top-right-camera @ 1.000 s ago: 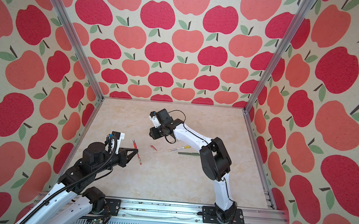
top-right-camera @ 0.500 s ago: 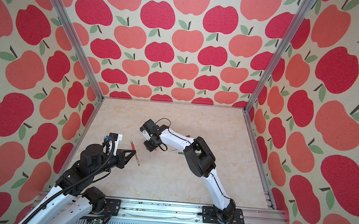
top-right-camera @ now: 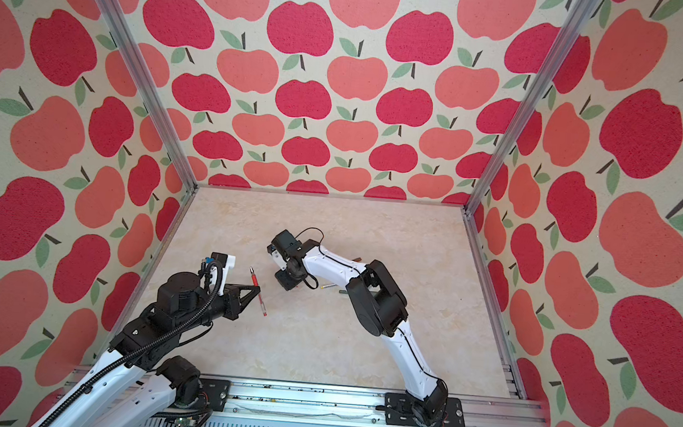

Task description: Insert the pens into the pen caps

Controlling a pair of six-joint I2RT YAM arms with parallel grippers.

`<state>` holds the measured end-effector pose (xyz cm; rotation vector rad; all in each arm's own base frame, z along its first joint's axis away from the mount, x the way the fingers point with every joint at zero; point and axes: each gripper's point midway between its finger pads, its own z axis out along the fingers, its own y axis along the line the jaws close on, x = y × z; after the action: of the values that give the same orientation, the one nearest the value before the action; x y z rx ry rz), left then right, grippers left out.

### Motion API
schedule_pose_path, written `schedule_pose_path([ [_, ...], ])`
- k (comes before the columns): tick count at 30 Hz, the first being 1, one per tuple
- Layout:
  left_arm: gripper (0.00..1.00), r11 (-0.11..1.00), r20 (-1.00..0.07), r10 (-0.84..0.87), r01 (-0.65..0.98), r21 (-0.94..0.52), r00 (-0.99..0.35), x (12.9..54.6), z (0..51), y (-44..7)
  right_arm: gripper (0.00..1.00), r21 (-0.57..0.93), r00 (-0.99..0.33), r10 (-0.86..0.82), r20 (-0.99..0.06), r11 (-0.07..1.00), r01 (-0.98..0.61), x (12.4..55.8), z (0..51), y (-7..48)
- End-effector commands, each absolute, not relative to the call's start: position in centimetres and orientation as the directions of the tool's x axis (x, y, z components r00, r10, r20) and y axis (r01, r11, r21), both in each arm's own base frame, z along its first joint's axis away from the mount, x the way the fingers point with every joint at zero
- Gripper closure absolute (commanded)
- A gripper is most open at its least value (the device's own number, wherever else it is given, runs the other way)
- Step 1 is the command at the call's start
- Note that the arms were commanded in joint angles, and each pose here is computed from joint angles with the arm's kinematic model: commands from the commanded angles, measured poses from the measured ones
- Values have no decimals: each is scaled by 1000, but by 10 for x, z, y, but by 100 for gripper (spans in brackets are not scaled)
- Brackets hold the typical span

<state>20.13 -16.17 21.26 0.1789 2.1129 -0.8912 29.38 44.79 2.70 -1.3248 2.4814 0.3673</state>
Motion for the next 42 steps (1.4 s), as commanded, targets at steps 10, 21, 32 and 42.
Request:
schedule_pose_path([
  [10,100,726,-760,-150,452,-519,-632,207,218,-167,83,165,-604,-683,-410,596,-786,297,46,441],
  [21,100,642,-768,-74,559,-525,-636,222,218,-200,85,590,-786,-179,-592,568,-574,347,174,405],
  [32,100,494,-759,-84,634,-595,-646,238,232,-245,85,717,-740,137,-658,414,-561,357,260,382],
  [42,100,499,-737,-113,603,-623,-667,242,232,-247,84,669,-696,111,-710,415,-617,343,262,383],
])
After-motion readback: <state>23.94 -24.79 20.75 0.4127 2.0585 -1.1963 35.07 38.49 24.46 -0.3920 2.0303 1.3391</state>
